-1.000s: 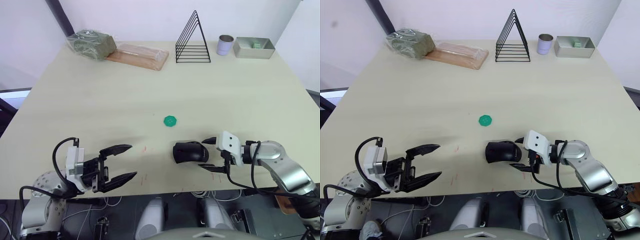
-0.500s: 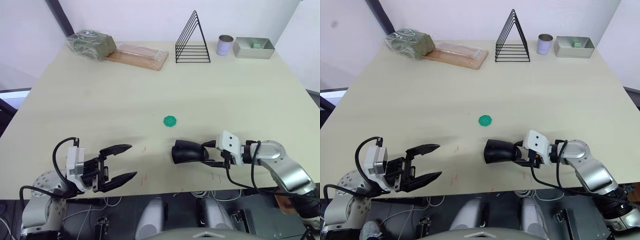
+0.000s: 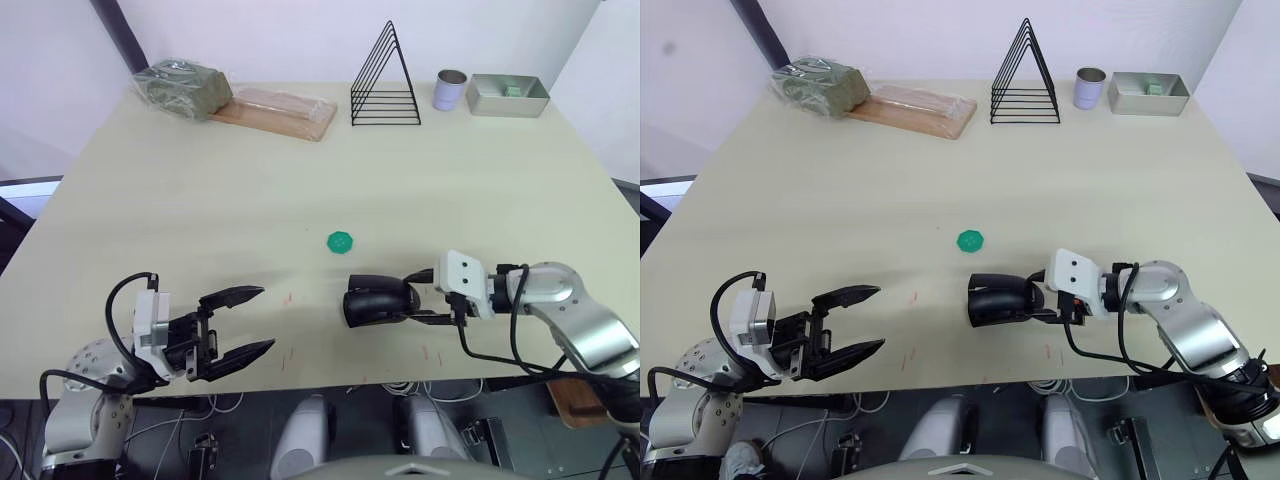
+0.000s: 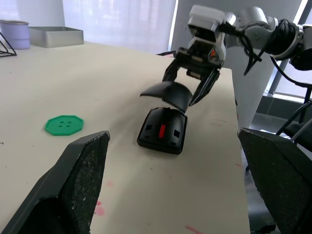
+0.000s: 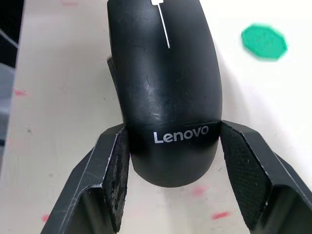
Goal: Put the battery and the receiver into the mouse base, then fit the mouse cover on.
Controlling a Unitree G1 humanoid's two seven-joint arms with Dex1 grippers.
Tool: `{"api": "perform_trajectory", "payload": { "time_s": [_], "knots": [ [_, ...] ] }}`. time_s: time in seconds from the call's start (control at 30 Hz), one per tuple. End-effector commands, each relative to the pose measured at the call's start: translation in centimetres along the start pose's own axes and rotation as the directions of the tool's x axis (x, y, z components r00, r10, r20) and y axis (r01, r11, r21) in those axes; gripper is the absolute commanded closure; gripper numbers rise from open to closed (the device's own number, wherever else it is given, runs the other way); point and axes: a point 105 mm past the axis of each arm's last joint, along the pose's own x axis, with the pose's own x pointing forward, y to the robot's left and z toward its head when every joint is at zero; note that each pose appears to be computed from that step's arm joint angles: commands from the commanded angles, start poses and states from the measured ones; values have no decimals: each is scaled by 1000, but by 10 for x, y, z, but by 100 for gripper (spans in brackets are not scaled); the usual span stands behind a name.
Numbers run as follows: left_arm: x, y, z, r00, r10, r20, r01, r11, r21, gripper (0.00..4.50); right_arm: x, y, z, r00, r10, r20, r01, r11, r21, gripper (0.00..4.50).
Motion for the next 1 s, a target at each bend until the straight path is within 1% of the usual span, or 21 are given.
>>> {"api": "perform_trajectory", "payload": {
  "time_s": [0.03,0.07,0.13,0.2,0.27,0.4,0.7,1.0],
  "knots": [
    [3,-4,5,1000,-19,5,19,1000,24,0,-4,2,31,999,46,13,-45,997,-63,217],
    [4,-4,5,1000,-19,5,19,1000,24,0,-3,4,38,997,72,7,-72,996,-52,217],
    [4,-5,6,1000,-20,6,20,1000,23,0,-3,-2,40,993,60,-104,-66,996,-58,217],
    [5,-4,6,1000,-20,6,20,1000,23,0,-1,-3,43,986,78,-144,-87,995,-54,217],
    [6,-4,6,1000,-21,6,21,999,23,0,1,-4,42,981,90,-171,-102,993,-62,217],
    [7,-4,6,1000,-23,7,23,999,24,0,5,-12,30,966,63,-249,-81,995,-60,217],
    [7,-6,6,1000,-31,0,31,999,25,0,7,-7,17,947,104,-303,-111,994,-5,217],
    [9,-7,7,1000,-31,2,31,999,24,0,11,-4,10,934,119,-336,-123,992,7,217]
  ]
}}
